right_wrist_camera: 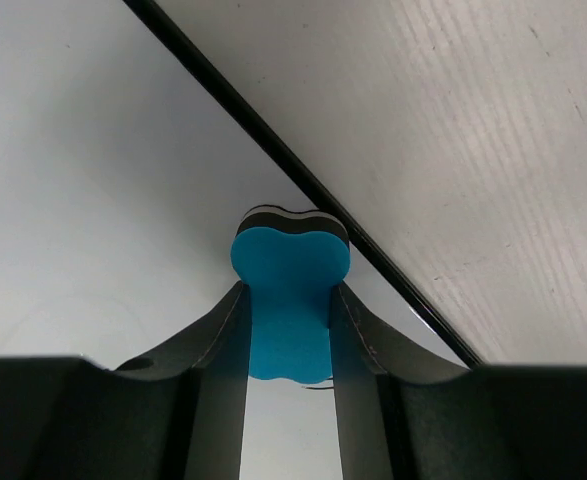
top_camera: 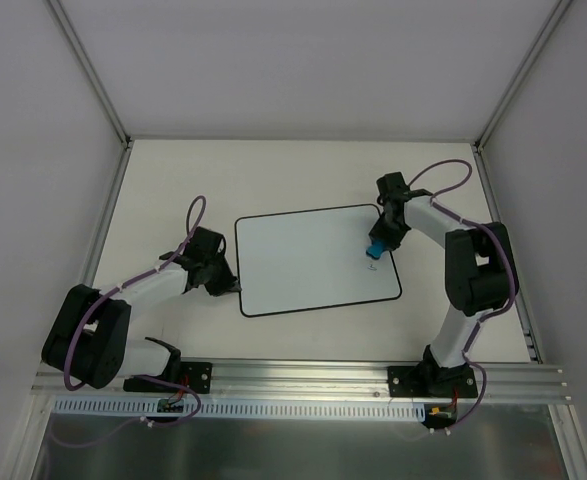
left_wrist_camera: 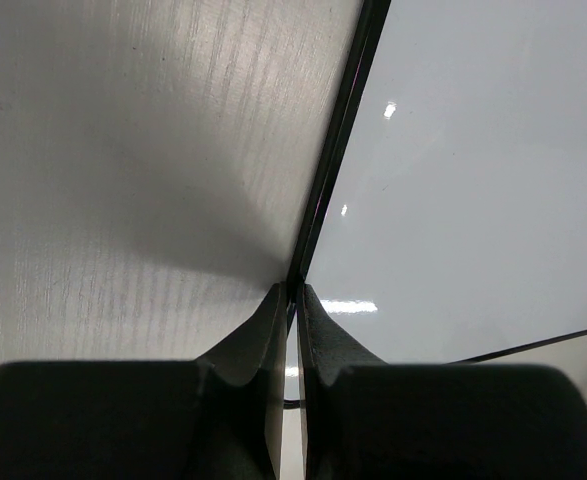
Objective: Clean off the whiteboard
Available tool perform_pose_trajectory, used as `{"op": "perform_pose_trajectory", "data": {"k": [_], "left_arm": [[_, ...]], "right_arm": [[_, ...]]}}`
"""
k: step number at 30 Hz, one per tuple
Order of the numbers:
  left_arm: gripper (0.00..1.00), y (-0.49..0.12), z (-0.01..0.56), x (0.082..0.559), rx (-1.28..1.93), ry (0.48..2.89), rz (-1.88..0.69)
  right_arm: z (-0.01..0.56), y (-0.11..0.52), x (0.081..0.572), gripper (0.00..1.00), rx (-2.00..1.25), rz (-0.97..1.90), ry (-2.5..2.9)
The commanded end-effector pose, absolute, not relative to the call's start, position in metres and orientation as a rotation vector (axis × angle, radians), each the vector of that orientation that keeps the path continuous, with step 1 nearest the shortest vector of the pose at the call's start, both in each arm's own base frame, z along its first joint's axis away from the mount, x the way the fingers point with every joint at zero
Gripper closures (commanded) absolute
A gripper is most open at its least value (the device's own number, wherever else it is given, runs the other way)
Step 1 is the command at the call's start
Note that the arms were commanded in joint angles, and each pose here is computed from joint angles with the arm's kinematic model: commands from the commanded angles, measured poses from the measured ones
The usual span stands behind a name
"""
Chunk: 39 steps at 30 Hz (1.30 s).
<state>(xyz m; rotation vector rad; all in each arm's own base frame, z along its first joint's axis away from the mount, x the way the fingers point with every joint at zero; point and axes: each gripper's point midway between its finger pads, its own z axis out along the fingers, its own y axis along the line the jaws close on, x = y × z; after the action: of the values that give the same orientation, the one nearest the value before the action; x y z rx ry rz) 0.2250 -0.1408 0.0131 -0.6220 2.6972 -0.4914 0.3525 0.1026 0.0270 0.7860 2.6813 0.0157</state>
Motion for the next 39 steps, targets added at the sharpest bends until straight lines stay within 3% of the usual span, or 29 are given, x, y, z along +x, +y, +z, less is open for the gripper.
{"op": "perform_pose_trajectory", "data": {"k": [1, 12, 21, 28, 32, 39], "left_arm": [[1.0, -0.108, -0.006, 0.199, -0.681, 2.776, -0.277], [1.0, -0.107, -0.005, 0.202, -0.695, 2.77, -0.28], [1.0, -0.108, -0.003, 0.205, -0.683, 2.765, -0.279], [1.0, -0.108, -0.002, 0.206, -0.675, 2.764, -0.286], [1.0, -0.109, -0.002, 0.207, -0.668, 2.768, -0.291], [1.0, -0.11, -0.001, 0.206, -0.669, 2.767, -0.296]], "right_arm": [[0.021, 0.087, 0.328, 1.0, 0.85, -0.104, 2.711], [0.008, 0.182, 0.312, 1.0, 0.614, 0.112, 2.846], [0.003, 0.101, 0.251, 1.0, 0.848, -0.082, 2.772], [0.014, 0.084, 0.249, 1.0, 0.895, -0.133, 2.702], [0.006, 0.112, 0.261, 1.0, 0.779, -0.039, 2.772], [0.007, 0.227, 0.269, 1.0, 0.397, 0.14, 2.86]]}}
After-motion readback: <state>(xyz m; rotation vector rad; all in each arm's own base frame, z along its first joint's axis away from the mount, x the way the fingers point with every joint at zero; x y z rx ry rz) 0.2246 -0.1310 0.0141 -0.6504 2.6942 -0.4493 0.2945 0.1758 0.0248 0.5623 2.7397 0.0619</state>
